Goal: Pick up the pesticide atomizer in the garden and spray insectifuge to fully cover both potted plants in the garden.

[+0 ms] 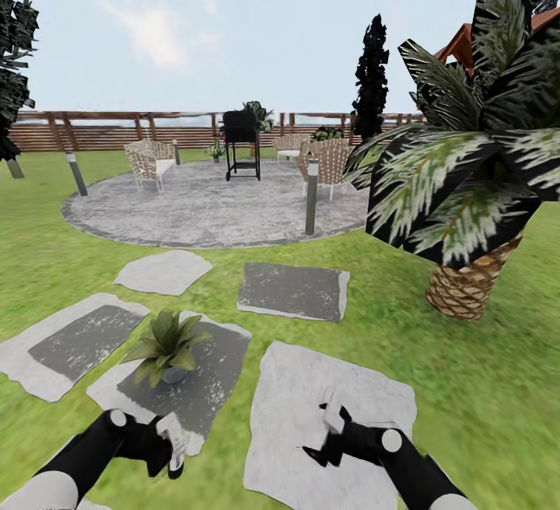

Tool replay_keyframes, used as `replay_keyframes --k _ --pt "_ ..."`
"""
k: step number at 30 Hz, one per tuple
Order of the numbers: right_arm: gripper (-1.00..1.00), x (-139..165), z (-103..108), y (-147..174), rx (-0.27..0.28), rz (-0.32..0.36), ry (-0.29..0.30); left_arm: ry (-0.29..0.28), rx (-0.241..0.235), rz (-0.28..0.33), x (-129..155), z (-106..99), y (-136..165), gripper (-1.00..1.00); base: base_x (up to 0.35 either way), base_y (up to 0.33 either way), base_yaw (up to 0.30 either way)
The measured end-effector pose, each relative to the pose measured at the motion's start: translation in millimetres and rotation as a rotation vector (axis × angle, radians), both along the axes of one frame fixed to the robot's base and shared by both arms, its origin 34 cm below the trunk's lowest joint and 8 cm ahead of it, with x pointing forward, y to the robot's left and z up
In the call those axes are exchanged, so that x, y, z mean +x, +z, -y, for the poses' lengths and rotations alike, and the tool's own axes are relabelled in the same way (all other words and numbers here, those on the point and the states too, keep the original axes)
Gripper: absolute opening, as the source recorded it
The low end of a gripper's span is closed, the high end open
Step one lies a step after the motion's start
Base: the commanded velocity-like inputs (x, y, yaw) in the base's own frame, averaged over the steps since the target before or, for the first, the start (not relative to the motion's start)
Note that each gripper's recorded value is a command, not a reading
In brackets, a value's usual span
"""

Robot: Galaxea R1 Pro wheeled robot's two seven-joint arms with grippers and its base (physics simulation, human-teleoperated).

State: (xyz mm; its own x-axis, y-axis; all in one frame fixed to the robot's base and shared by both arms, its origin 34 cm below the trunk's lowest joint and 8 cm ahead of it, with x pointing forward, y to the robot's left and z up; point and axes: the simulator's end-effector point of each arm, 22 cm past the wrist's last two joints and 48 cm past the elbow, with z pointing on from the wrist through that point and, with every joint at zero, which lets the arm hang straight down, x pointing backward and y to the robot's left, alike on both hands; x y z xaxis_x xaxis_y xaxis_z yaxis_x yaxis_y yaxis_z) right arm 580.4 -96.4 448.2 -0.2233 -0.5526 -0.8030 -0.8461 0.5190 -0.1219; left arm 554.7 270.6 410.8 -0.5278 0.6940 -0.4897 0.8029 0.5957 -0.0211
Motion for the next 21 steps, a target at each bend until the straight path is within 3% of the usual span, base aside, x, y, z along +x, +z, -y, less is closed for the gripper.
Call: replay_keyframes --k 2,4,6,9,10,13,15,17,21 --pt "1.00 -0.4 28.5 -25.8 -0.021 -0.028 -0.144 0.079 0.020 -0.026 1.4 -10.3 -3.0 -1.00 0.000 0.000 0.000" --pt "1.00 -3.4 51.6 -45.3 -0.040 -0.046 -0.267 0.122 0.028 -0.052 -0.4 -15.3 -5.0 -1.00 0.000 0.000 0.000" --pt "1.00 -3.5 87.6 -61.4 -0.079 -0.015 -0.431 0.177 0.035 -0.093 -3.6 -19.7 -6.9 -1.00 0.000 0.000 0.000" --pt "1.00 -1.1 111.1 -58.2 -0.082 0.092 -0.546 0.255 0.038 -0.155 -9.0 -24.3 -8.2 -1.00 0.000 0.000 0.000" --pt "1.00 -2.7 113.6 -58.3 -0.080 0.103 -0.560 0.266 0.038 -0.164 -9.8 -24.8 -8.3 -1.00 0.000 0.000 0.000" --pt "1.00 -16.4 136.3 -60.6 -0.090 0.166 -0.676 0.343 0.048 -0.236 -15.6 -28.8 -8.5 -1.00 0.000 0.000 0.000" --pt "1.00 -23.4 146.0 -63.0 -0.096 0.175 -0.721 0.419 0.076 -0.320 -26.5 -35.3 -10.1 -1.00 0.000 0.000 0.000" --pt "1.00 -24.6 152.4 -63.4 -0.082 0.168 -0.767 0.459 0.092 -0.363 -32.0 -38.1 -10.1 -1.00 0.000 0.000 0.000" --pt "1.00 -24.9 176.6 -62.5 -0.014 0.136 -0.940 0.500 0.104 -0.379 -19.8 -42.0 1.9 -1.00 0.000 0.000 0.000"
